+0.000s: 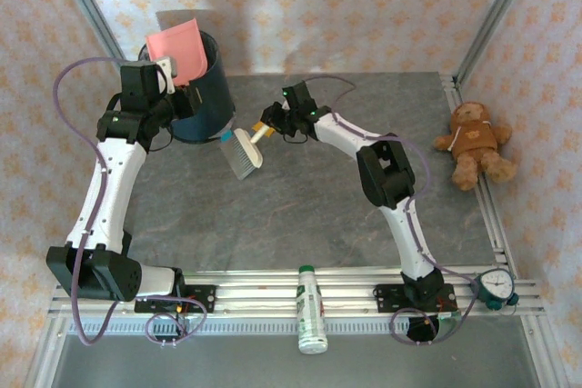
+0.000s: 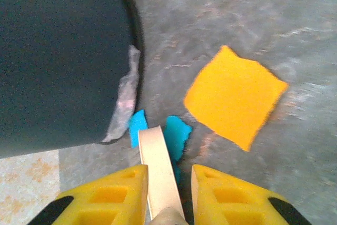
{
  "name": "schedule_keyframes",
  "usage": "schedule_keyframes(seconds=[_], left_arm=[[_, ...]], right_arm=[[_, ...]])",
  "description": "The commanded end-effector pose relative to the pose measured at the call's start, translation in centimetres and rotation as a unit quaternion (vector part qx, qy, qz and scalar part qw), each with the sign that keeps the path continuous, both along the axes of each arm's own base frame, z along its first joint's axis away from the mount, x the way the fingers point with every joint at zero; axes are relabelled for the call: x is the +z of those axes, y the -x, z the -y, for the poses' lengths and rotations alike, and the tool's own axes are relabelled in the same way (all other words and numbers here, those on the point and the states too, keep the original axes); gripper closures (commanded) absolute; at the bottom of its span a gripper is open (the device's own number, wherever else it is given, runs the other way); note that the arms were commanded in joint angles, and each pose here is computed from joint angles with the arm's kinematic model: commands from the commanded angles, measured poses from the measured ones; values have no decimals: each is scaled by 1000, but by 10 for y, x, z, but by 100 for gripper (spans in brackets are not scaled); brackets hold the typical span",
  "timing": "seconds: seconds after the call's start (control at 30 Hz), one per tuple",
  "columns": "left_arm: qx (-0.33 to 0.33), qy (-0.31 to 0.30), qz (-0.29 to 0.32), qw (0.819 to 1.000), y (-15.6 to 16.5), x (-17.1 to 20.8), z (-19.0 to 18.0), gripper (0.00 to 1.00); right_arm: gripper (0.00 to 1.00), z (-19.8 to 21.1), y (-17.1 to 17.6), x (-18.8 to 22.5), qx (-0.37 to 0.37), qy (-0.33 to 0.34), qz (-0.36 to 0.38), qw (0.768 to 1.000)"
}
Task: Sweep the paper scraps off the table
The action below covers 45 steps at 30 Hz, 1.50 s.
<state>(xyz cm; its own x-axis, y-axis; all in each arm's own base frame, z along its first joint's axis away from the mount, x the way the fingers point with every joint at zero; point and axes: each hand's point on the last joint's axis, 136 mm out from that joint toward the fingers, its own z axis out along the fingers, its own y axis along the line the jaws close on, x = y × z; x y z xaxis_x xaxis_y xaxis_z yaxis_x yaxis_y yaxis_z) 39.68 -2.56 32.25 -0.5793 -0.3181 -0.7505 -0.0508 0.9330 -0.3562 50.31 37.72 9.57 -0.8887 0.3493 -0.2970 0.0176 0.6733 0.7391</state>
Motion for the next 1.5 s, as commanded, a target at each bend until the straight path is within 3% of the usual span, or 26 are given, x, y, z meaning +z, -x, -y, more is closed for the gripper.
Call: schedule_keyframes(seconds=[0.0,0.23,0.5,0.7,0.97,1.13,1.47], left_arm=[[-3,-13,24,1000,0,12,-2,100],[-4,-11,19,1000,-1,9,-1,100],[-7,-9,18,1000,-1,9,1,100],[-9,-8,17,1000,-1,9,1,100],[-8,-9,16,1000,-1,9,1,100],[-7,-10,16,1000,-1,9,0,100],[-8,-9,16,1000,-1,8,1,100]], right_arm=[[100,40,-20,31,-68,17,48,996],[100,95,-16,26,-124,62,50,989],[100,162,12,28,-204,152,58,965],[100,185,33,42,-224,178,61,956],[100,155,33,105,-180,59,125,974],[100,147,17,134,-181,-25,145,972],[100,160,-48,116,-288,-96,126,944]])
